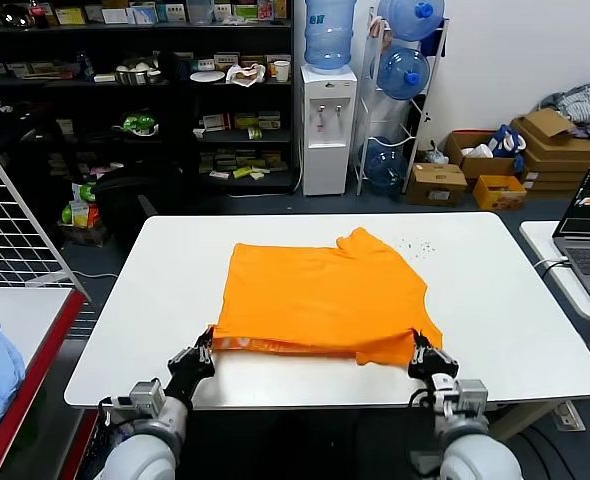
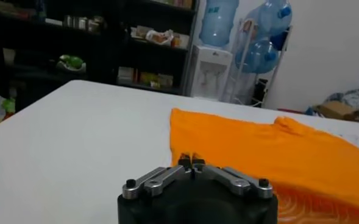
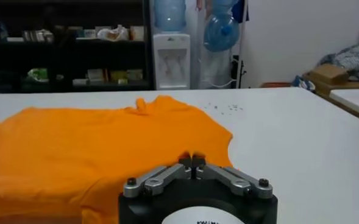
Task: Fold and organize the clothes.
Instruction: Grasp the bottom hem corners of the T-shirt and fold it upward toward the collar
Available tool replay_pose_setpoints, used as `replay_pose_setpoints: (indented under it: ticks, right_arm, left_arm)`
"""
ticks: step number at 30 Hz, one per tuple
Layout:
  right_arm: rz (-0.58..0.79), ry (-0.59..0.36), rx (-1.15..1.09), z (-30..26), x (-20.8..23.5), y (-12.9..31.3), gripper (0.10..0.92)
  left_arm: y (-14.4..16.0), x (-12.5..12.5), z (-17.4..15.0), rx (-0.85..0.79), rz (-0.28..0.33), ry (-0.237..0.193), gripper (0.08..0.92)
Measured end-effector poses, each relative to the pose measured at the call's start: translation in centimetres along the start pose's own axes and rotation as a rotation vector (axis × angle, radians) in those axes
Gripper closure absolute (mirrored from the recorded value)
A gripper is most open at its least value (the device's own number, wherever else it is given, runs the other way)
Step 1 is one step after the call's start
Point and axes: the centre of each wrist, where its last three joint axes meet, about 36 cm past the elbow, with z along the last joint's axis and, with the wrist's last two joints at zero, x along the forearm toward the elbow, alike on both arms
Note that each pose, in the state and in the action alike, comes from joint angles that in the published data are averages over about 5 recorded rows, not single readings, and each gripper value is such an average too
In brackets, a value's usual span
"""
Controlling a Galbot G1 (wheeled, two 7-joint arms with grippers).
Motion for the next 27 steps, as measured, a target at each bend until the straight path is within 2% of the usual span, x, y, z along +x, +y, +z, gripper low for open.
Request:
replay_pose_setpoints:
  ticks: [10, 15, 18, 27]
  right_arm:
    - [-0.001, 0.012, -0.006, -1.7, -3.5, 0.5, 0.890]
    - [-0.008, 0.011, -0.007, -2.1, -4.2, 0.5, 0.773]
    - [-0.018, 0.005, -0.008, -2.3, -4.4, 0.5, 0.687]
    - [-0.045, -0.040, 0.009, -2.6, -4.4, -0.3, 0.435]
  left_arm:
    - [-0.3, -4.2, -0.6, -0.025, -0.017, -0.010, 0.905]
    - [-0.2, -5.2, -0.9, -0.037, -0.019, -0.005, 0.895]
    - [-0.2, -5.5, -1.1, -0.043, -0.020, -0.001, 0.835]
    - [0.1, -5.3, -1.6, -0.064, -0.025, 0.020, 0.576]
